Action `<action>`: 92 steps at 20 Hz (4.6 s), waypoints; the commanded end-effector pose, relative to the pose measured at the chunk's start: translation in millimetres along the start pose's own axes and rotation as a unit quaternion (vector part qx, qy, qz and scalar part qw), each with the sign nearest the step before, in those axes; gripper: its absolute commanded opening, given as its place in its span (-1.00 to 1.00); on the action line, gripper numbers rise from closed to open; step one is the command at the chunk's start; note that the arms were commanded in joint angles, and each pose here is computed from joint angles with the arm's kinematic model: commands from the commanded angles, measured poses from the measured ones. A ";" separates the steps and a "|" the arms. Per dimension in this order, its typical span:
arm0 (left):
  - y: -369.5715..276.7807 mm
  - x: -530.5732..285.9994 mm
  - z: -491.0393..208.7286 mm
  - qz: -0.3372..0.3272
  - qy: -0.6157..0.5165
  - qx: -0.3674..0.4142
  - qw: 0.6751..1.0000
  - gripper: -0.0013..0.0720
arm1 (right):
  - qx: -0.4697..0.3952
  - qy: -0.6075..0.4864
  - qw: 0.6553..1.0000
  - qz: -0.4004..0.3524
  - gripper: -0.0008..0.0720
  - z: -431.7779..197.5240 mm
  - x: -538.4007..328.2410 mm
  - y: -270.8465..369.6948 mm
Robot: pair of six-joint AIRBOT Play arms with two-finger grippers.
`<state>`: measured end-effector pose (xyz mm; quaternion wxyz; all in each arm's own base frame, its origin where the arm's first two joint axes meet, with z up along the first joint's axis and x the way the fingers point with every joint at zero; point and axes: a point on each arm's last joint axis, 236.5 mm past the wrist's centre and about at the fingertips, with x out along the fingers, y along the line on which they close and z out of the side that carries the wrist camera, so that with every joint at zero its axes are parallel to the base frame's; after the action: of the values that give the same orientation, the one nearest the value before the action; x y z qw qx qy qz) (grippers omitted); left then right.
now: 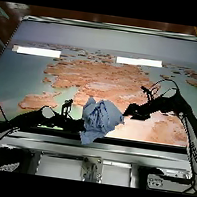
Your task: Fold the shirts.
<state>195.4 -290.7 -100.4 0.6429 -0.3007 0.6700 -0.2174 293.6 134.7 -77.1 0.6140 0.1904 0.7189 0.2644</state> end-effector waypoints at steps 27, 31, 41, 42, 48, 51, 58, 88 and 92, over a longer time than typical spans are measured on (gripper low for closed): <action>-325.3 -575.0 -47.1 -0.071 -0.619 0.486 0.614 -0.87 | -0.368 -0.673 0.631 -0.116 -0.81 -145.7 -453.5 336.0; -264.1 -527.1 -9.8 0.033 -0.540 0.447 0.712 -0.87 | -0.332 -0.650 0.664 -0.163 -0.81 -152.1 -441.2 306.0; -121.9 -309.0 14.7 -0.020 -0.203 0.258 0.944 -0.87 | -0.273 -0.519 0.807 -0.074 -0.81 -13.1 -376.8 260.9; -111.7 -287.6 14.8 -0.031 -0.182 0.237 0.954 -0.87 | -0.255 -0.494 0.829 -0.061 -0.81 14.3 -362.0 246.5; -114.4 -203.3 22.3 -0.138 -0.173 0.111 0.969 -0.87 | -0.132 -0.332 0.934 0.022 -0.81 167.5 -204.7 161.0; -132.4 -196.4 40.4 -0.157 -0.235 0.120 0.952 -0.87 | -0.095 -0.263 0.960 0.029 -0.81 195.4 -123.7 133.6; -143.9 -209.7 69.5 -0.154 -0.316 0.164 0.922 -0.87 | -0.047 -0.166 0.983 -0.057 0.78 122.5 -171.8 45.4; -146.7 -216.0 75.5 -0.134 -0.343 0.224 0.903 -0.87 | 0.239 -0.145 0.960 0.011 0.78 -40.6 54.3 -7.5; -146.7 -216.0 75.5 -0.134 -0.343 0.224 0.903 -0.87 | 0.238 -0.153 0.958 0.040 0.55 -33.4 62.8 18.2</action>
<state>286.2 -242.4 150.5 0.8478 -0.2911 0.2966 -0.3294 244.4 163.6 -117.9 0.6453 0.3766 0.6608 0.0709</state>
